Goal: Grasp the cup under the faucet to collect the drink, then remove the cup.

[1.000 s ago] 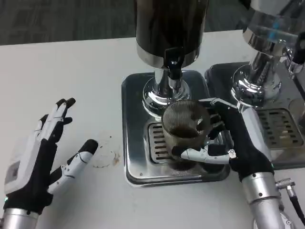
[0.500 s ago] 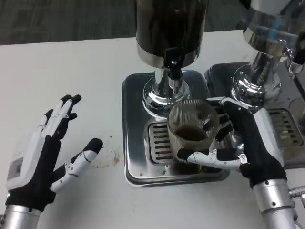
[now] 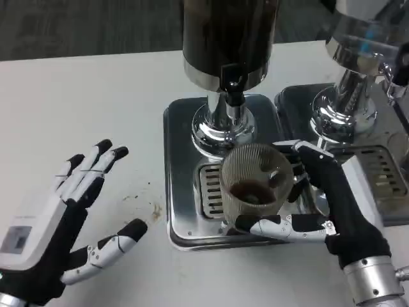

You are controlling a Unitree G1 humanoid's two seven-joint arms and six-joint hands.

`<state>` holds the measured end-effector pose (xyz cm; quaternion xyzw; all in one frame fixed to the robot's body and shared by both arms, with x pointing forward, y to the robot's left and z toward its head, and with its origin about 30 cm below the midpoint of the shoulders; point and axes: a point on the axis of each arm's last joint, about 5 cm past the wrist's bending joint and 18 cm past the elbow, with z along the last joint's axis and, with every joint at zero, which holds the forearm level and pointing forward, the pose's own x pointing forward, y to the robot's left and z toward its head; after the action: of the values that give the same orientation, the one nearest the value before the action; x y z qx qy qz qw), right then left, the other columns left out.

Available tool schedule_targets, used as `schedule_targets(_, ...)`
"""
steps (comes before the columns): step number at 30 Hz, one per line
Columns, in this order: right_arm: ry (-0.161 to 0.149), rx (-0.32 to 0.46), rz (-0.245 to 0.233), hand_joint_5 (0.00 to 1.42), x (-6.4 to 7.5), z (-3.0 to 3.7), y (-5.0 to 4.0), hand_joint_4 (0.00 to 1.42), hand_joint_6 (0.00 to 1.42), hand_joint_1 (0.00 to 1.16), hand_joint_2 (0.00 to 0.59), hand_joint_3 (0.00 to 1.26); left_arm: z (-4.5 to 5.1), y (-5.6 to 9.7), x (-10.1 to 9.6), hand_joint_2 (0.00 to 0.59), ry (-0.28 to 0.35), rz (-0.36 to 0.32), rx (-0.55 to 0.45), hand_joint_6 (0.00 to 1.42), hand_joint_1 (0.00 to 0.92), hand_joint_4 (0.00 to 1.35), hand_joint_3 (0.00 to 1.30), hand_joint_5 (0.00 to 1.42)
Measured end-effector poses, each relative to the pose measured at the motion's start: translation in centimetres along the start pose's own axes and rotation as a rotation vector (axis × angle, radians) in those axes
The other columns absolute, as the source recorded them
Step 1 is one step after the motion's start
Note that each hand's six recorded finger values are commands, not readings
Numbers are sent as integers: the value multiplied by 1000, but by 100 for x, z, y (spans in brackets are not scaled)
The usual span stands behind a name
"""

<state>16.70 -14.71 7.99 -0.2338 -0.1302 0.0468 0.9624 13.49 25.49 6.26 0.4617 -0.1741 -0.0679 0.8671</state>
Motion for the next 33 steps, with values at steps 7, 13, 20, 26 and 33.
schedule_targets(7,-41,13,48,779,-88,125,-90,780,912,1005,91,683,5,88,-208,184,-3,-65,23,29,0,0,118,155)
schedule_targets(13,-62,13,94,782,-152,209,-190,781,913,1005,91,683,20,136,-334,176,5,-87,40,11,0,0,97,121)
schedule_targets(20,-72,30,161,790,-222,282,-261,781,926,1004,91,690,122,145,-463,170,-31,-155,83,0,0,0,49,76)
schedule_targets(26,-85,30,200,790,-263,332,-343,782,930,1011,97,691,177,188,-594,168,1,-167,105,0,0,0,40,57)
schedule_targets(33,-93,25,236,790,-299,368,-363,781,930,1021,101,691,270,107,-645,164,30,-154,91,0,0,0,36,56)
